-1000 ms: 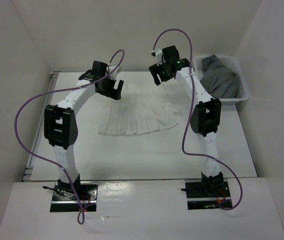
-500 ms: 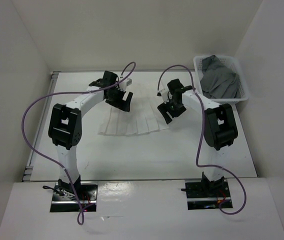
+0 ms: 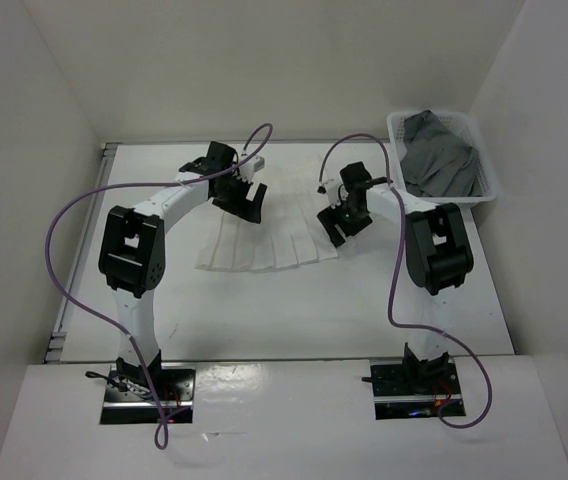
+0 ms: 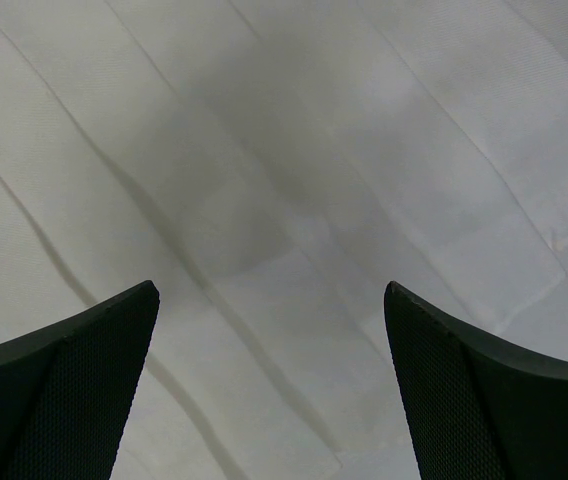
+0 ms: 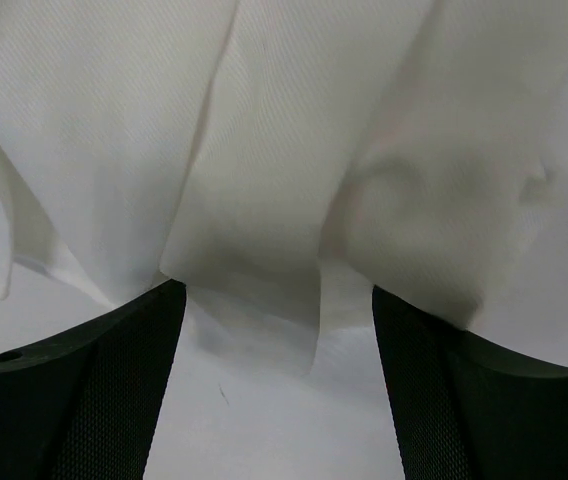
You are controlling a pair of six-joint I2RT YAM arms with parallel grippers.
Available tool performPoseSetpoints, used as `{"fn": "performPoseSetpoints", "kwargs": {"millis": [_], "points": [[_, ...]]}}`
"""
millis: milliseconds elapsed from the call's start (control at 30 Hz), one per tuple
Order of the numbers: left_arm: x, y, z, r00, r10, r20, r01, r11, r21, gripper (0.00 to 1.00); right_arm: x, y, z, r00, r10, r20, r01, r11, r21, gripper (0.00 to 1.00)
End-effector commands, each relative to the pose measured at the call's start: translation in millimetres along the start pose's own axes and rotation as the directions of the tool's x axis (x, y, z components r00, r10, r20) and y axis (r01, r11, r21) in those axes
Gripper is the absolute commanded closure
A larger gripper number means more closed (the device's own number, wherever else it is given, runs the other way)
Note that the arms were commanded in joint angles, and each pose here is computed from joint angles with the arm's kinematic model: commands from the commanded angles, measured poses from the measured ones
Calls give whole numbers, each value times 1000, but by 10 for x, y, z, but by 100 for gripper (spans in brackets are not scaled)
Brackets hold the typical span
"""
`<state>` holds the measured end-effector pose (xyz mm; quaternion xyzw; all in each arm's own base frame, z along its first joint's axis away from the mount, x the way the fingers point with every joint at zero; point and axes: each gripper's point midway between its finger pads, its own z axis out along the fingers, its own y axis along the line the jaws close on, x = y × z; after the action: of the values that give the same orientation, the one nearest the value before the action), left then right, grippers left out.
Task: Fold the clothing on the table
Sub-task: Flatten the skirt out
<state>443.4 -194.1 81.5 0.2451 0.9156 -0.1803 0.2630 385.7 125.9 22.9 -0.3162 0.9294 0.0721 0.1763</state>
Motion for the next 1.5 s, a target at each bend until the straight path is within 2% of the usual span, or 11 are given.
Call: {"fn": "performPoseSetpoints", "kwargs": {"millis": [0,133,200,300,333,800,833,867,1000,1167,1467], "points": [[-71,-69,21,1000,-3,16,2,999,32,1,-273,63,223,997,-3,76,10,996,-87,20],[-33,-69,33,1000,-6,8,6,999,33,1,-404,154,332,997,5,81,9,985,-174,26],[-33,-69,33,1000,-6,8,6,999,33,1,-424,186,361,997,9,79,7,980,-201,42],[14,-50,48,1000,-9,-4,9,1000,23,1,-380,200,373,999,15,46,-5,977,-212,96],[14,-50,48,1000,-9,-4,9,1000,23,1,-347,196,370,999,17,32,-9,978,-208,100],[-50,-37,-101,1000,7,13,-7,1000,-8,1,-542,204,-1277,997,-38,60,45,992,-114,99],[-50,-37,-101,1000,7,13,-7,1000,-8,1,-539,212,-1313,998,-38,55,44,992,-115,92],[-50,-37,-101,1000,7,13,-7,1000,-8,1,-525,196,-1336,998,-37,46,42,994,-105,61],[-28,-49,-141,1000,14,3,-14,1000,-7,1,-397,149,-1373,998,-52,-21,50,997,-56,33],[29,-72,-203,1000,22,0,-22,1000,-7,1,-364,132,-1402,995,-55,-81,51,998,-40,26],[-25,-57,-224,1000,27,12,-27,999,-18,1,-999,52,-973,994,-8,110,13,999,-46,26]]}}
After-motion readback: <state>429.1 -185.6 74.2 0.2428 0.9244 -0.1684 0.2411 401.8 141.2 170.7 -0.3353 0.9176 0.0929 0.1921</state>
